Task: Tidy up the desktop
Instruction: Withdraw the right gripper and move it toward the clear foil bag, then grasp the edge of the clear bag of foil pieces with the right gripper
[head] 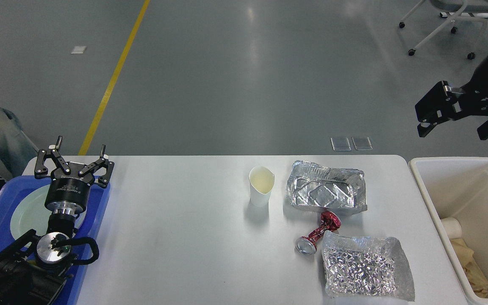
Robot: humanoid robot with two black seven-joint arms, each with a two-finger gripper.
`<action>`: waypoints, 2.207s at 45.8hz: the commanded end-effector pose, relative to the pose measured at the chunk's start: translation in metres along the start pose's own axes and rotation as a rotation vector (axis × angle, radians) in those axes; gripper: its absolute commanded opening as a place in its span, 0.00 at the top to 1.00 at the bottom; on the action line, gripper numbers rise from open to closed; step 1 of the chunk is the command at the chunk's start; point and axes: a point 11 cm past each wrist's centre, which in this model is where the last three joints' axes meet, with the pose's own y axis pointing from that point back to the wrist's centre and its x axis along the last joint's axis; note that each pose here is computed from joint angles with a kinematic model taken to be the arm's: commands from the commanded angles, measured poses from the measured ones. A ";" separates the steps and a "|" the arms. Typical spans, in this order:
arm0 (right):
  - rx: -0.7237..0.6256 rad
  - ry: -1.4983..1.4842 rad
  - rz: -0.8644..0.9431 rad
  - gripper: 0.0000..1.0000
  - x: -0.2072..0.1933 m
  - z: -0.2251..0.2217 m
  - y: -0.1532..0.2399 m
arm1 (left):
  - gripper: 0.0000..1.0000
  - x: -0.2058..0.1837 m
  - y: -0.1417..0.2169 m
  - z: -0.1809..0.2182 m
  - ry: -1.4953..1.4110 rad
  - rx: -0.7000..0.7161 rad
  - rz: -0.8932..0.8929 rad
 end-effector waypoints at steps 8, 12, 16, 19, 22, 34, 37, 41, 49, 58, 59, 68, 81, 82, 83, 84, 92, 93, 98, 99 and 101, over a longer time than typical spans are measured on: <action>0.074 0.084 0.050 0.00 -0.033 -0.058 0.052 | 0.04 0.000 0.000 0.000 0.000 0.000 0.000; 0.074 0.108 0.063 0.00 -0.035 -0.066 0.057 | 0.04 0.000 0.000 0.000 0.000 0.000 0.000; 0.073 0.112 0.056 0.00 -0.035 -0.067 0.055 | 0.04 -0.001 -0.001 0.000 0.000 -0.001 -0.003; 0.071 0.106 0.029 0.00 -0.035 -0.065 0.046 | 0.04 -0.001 -0.001 0.000 0.001 -0.002 -0.001; 0.059 0.095 -0.010 0.00 -0.035 -0.059 0.032 | 0.04 -0.001 -0.001 0.000 0.000 -0.001 -0.003; -0.034 0.001 -0.159 0.00 -0.053 0.015 -0.096 | 0.04 -0.001 -0.001 0.000 0.000 -0.001 -0.003; -0.027 -0.038 -0.161 0.00 -0.073 0.048 -0.146 | 0.04 -0.001 -0.001 0.000 0.000 -0.001 -0.003; -0.028 -0.066 -0.114 0.00 -0.084 0.060 -0.180 | 0.04 0.000 0.000 0.000 0.000 0.000 0.000; -0.075 -0.122 -0.067 0.00 -0.117 0.080 -0.245 | 0.04 -0.001 -0.001 0.000 0.000 -0.001 -0.002; -0.068 -0.085 -0.046 0.00 -0.143 0.061 -0.312 | 0.04 -0.001 -0.001 0.000 0.000 -0.001 -0.003; -0.067 -0.075 -0.048 0.00 -0.144 0.058 -0.317 | 0.04 0.000 0.000 0.000 0.000 0.000 0.000; -0.091 -0.080 -0.048 0.00 -0.153 0.060 -0.346 | 0.04 -0.001 -0.001 0.000 0.000 -0.001 -0.003; -0.129 -0.116 0.017 0.06 -0.159 0.073 -0.369 | 0.04 0.000 0.000 0.000 0.000 0.000 0.000; -0.129 -0.120 0.018 0.06 -0.161 0.073 -0.370 | 0.04 -0.001 -0.001 0.000 0.000 -0.001 -0.003; -0.130 -0.121 0.018 0.06 -0.162 0.073 -0.371 | 0.04 -0.001 -0.001 0.000 0.000 -0.001 -0.003; -0.130 -0.122 0.018 0.06 -0.163 0.074 -0.371 | 0.04 -0.001 -0.001 0.000 0.000 -0.001 -0.003; -0.102 -0.184 0.020 0.78 -0.162 0.063 -0.371 | 0.04 -0.001 -0.001 0.000 0.000 -0.001 -0.002; -0.101 -0.196 0.011 0.97 -0.163 0.063 -0.371 | 0.04 -0.001 -0.001 0.000 0.000 -0.001 -0.003; -0.103 -0.226 0.000 1.00 -0.166 0.063 -0.372 | 0.04 -0.001 -0.001 0.000 0.000 -0.001 -0.003; -0.103 -0.228 0.000 1.00 -0.166 0.063 -0.372 | 0.04 -0.001 -0.001 0.000 0.000 -0.001 -0.002; -0.103 -0.233 0.002 1.00 -0.166 0.064 -0.372 | 0.04 -0.001 -0.001 0.000 0.000 -0.001 -0.003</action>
